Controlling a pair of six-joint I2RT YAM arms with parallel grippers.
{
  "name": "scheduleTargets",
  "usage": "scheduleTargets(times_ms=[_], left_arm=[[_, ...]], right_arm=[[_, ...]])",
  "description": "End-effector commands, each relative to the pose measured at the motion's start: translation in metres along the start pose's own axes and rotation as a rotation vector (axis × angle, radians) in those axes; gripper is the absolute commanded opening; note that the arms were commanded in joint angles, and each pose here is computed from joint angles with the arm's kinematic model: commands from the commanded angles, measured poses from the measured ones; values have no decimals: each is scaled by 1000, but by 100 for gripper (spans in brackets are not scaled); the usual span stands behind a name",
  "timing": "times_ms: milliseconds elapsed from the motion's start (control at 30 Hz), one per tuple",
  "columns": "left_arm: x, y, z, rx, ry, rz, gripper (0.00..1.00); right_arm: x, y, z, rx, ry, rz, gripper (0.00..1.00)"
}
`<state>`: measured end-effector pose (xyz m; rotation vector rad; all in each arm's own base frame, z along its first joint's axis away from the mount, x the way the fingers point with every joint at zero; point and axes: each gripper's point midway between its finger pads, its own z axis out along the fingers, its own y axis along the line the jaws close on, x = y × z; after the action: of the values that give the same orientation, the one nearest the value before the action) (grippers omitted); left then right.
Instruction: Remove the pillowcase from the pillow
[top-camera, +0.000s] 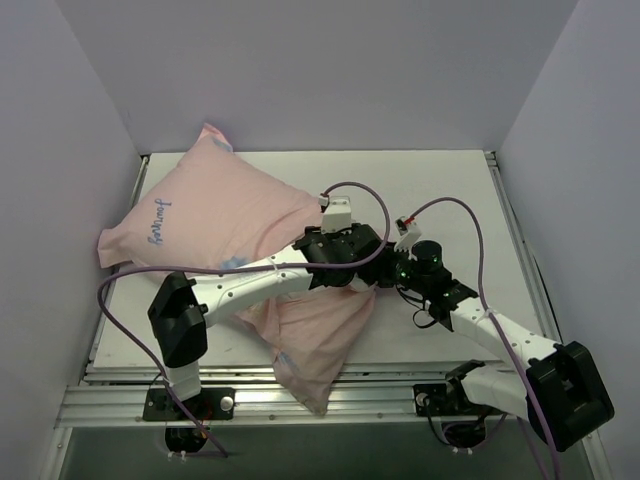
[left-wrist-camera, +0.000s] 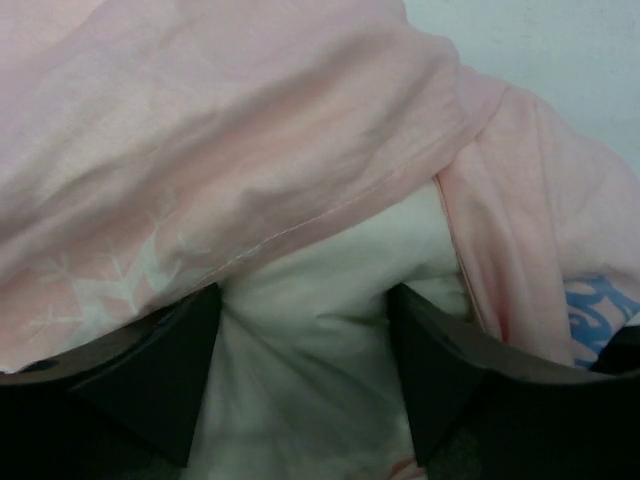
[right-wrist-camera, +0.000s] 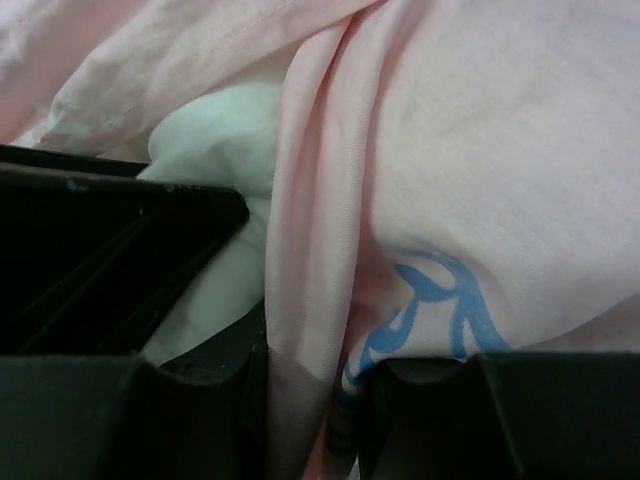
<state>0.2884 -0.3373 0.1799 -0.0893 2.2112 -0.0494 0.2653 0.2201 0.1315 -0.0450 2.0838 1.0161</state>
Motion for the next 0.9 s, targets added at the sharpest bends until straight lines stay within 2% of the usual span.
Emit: scheduleTargets(times_ms=[0,67,100,133,300,433,633,667,700,867], left_arm=[[26,29,16,-109,79,22,62],[28,33,19,-127,79,17,36],[27,36,19,-135,76,16,9],[22,38,15,-133,65,13,2],[-20,64,-11,-120,25,-1,2],[-53,91,-38,-40,17,-51,2],[-44,113,-49,14,92,-34,2],[-43,113,-49,21,101,-29,2],[-43,112,-51,32,105,-26,2],[-51,97,-60,126,117,-17,2]], right_arm=[[-34,38,-6,-116,-115,-79,24],[-33,40,-6,-117,-113,-83,24],[-30,38,-6,-111,-107,-80,25],[-30,37,-7,-104,-112,-83,25],[-26,13,-14,-4,-116,-55,24],[-33,-10,-24,74,-138,-17,21],[-43,-52,-37,234,-151,41,13],[-46,-53,-38,249,-158,44,10],[-44,-61,-40,295,-151,58,1],[-38,-79,-47,414,-112,85,0]])
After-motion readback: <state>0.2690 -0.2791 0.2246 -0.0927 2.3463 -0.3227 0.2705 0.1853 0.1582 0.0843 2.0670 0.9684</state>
